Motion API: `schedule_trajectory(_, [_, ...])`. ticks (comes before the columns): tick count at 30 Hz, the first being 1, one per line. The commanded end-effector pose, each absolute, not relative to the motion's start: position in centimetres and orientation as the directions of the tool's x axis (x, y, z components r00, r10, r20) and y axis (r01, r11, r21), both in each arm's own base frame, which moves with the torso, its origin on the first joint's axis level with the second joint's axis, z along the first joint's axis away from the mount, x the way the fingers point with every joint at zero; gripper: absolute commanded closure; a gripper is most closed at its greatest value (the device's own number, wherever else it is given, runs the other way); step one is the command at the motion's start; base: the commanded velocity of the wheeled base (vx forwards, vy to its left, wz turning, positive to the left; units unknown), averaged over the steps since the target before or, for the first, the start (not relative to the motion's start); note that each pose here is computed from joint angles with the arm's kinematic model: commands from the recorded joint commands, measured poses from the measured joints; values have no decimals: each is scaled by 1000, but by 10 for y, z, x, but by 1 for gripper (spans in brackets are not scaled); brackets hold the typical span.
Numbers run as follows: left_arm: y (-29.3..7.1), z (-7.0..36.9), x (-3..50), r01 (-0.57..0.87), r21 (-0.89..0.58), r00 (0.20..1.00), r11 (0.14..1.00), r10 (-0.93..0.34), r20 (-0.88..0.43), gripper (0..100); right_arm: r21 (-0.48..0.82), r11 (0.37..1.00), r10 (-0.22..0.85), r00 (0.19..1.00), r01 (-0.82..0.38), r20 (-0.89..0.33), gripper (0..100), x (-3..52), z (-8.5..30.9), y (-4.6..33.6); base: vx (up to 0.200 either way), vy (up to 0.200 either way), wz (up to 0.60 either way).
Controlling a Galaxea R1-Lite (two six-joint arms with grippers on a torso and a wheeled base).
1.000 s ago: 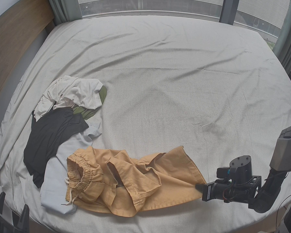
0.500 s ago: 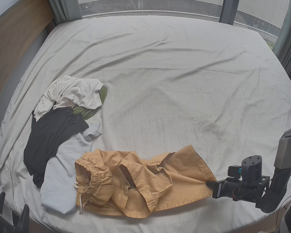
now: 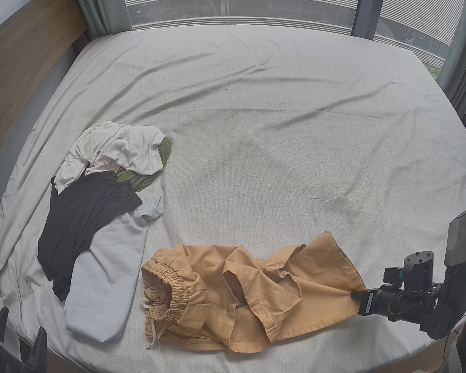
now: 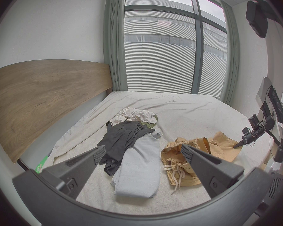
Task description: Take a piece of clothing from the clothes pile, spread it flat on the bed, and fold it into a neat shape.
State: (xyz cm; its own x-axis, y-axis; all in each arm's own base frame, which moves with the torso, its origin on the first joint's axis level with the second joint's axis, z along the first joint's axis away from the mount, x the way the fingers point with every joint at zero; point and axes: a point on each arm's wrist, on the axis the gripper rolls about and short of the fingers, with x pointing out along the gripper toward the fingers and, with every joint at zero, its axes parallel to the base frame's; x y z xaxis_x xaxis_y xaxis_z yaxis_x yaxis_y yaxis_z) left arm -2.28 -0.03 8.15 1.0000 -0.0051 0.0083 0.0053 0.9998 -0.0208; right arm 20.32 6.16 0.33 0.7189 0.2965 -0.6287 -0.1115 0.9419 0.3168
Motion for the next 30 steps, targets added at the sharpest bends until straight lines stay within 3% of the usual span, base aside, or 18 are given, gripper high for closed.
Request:
schedule_trajectory(1, [0,76,-23,5,-21,1000,1000,-5,8,0,308,947,276,706,-86,-652,100,200,0,56,0,0,0])
schedule_trajectory(30, [0,76,-23,5,-21,1000,1000,-5,8,0,273,961,221,707,-42,-672,100,200,0,43,0,0,0])
